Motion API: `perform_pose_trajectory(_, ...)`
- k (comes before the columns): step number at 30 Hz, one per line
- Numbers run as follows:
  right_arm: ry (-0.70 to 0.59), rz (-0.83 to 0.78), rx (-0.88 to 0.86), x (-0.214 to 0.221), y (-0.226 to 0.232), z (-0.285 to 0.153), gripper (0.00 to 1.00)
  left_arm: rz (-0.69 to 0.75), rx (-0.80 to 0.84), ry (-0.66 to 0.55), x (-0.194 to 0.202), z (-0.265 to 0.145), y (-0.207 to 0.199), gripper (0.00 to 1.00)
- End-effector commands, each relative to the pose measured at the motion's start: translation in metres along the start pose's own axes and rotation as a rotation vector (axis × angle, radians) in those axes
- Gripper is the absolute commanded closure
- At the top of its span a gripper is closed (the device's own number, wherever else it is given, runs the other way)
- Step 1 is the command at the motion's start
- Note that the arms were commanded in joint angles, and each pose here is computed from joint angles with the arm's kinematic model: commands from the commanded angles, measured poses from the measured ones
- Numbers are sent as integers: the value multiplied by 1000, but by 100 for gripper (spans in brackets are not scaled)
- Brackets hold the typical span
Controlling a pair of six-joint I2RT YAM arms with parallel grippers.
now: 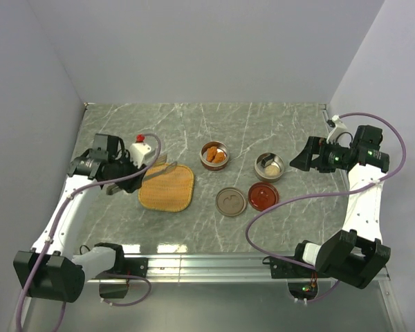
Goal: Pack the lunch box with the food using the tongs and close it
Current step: Put down the clamp
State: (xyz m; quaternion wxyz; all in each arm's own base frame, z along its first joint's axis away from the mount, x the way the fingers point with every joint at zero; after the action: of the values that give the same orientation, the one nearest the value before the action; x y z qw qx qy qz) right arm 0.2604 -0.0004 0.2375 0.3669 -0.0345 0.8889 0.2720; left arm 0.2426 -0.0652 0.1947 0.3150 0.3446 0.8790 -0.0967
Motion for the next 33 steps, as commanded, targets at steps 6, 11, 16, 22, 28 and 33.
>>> perform_pose_trajectory(6, -1, -51, -11, -7, 2, -6, 0, 114, 21, 160, 71, 37, 6, 48)
perform_pose_trajectory(11, 77, -99, -30, 3, 5, -7, 0, 136, 22, 246, 87, 56, 16, 46)
perform_pose_trajectory(16, 122, -141, 0, 9, -2, -7, 0, 180, 40, 324, 101, 64, 22, 43)
perform_pose_trajectory(22, 125, -155, 42, 11, -7, -8, 0, 201, 52, 349, 98, 65, 26, 40)
perform_pose_trajectory(28, 145, -198, 73, 13, -8, -6, 0, 197, 68, 350, 93, 67, 27, 36)
perform_pose_trajectory(33, 174, -213, 59, 15, -5, -1, 0, 201, 69, 339, 86, 65, 24, 30)
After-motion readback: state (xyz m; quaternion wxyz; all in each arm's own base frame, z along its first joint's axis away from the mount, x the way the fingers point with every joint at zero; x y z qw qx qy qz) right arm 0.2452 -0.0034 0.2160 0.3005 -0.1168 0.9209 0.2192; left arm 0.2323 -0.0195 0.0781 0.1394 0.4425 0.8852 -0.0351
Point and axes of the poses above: each gripper's point midway between its finger pads, its own z axis out along the fingers, its own y axis along the line the jaws close on, x = y × z, the point moved 2 cm from there along -z, back along the fingers, and after that the axes turned 1 degree about -z, right-handed, at the moved point
